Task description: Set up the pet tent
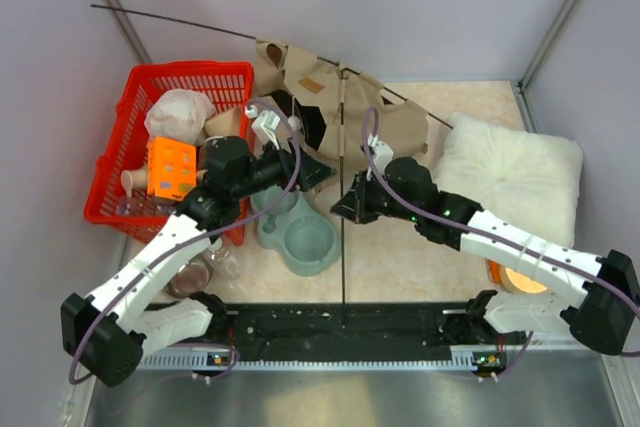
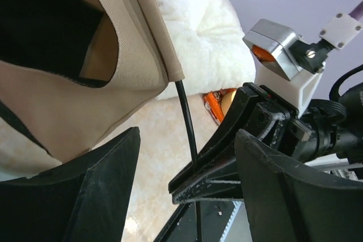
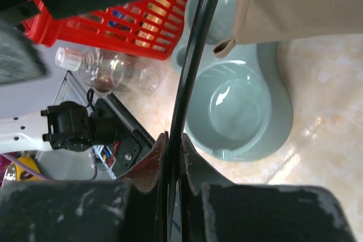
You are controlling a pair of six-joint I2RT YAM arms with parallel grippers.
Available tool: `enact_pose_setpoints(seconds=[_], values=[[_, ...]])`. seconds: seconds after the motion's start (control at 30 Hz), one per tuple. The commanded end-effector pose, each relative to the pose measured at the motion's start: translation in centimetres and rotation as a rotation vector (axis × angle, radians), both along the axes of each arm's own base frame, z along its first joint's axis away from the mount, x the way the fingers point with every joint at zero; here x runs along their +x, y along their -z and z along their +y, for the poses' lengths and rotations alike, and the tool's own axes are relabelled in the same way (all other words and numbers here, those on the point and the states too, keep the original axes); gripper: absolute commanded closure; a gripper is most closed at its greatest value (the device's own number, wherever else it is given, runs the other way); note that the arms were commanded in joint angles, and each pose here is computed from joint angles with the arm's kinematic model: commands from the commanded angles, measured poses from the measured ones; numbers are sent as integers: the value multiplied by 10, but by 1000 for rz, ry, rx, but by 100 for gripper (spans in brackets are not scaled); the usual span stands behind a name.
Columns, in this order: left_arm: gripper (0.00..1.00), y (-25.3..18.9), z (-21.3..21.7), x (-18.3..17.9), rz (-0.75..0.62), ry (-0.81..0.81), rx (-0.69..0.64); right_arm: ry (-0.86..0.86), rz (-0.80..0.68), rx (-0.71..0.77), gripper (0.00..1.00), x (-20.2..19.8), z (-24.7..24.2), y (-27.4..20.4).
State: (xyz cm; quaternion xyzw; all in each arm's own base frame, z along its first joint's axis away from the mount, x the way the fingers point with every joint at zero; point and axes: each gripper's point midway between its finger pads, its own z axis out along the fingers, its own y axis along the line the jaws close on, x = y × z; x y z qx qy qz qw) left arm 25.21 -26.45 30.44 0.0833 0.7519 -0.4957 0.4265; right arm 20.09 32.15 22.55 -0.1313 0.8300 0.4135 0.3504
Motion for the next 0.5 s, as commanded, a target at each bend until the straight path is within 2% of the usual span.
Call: enact_pose_setpoints(seconds=[0.0,0.1,0.27,0.4,0.47], values=[[32,-29,-16,4,-89,63,-66,46,-233,110,100,34,13,-58],[44,-23,-23,8,-45,84,-72,43,-235,105,100,39,17,-60],[55,-20,-31,11,-11,100,-93,27,-239,126,100,42,27,-59],[82,-14,-35,17,16,97,-85,23,-238,127,100,44,30,-58],[89,-14,-37,18,25,105,-81,23,-237,126,100,44,30,-58]])
